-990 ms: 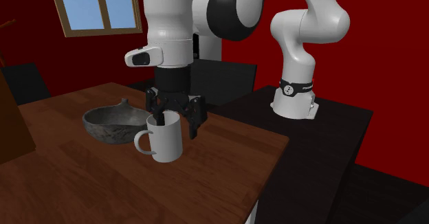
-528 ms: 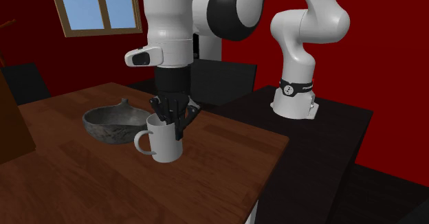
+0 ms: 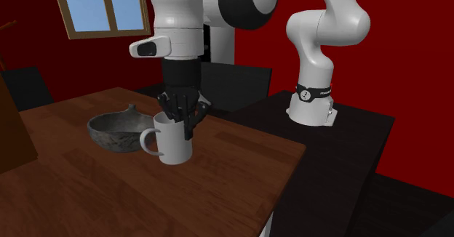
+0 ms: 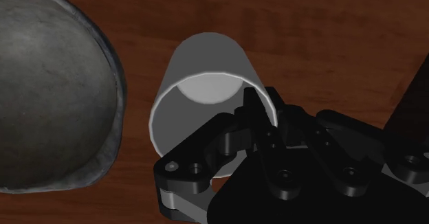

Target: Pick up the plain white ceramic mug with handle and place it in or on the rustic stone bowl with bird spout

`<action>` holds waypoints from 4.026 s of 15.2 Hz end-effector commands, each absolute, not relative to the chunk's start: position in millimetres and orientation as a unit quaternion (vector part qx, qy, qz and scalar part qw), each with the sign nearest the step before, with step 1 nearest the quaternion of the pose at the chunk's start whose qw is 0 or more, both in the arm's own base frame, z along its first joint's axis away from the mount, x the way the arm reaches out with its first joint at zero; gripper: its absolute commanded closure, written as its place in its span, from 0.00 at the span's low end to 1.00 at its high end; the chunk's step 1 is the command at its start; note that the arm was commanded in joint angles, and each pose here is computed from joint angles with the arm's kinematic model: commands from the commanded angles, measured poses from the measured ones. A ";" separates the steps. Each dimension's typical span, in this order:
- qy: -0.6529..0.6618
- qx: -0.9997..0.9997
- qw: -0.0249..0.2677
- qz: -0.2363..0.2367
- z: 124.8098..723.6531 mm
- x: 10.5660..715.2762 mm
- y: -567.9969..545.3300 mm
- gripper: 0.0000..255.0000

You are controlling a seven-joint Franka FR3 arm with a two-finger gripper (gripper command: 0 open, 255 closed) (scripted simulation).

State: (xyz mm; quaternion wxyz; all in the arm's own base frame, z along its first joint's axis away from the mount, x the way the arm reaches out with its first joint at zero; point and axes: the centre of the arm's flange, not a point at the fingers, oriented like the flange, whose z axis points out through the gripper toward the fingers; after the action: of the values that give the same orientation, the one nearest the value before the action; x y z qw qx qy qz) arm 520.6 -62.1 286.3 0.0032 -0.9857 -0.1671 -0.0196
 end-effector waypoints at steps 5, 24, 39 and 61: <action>-0.167 -0.986 0.003 -0.019 316.8 520.0 -62.4 1.00; -0.167 -0.986 0.003 -0.019 417.1 520.0 -62.4 1.00; -0.167 -0.986 0.003 -0.019 458.0 586.1 -189.6 1.00; -0.167 -0.986 0.003 -0.019 365.1 594.1 -205.0 1.00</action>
State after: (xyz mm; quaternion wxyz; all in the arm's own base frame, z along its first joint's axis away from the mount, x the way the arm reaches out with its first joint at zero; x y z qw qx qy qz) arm 594.5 -205.2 365.7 0.0033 -0.9857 -0.1671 -0.0192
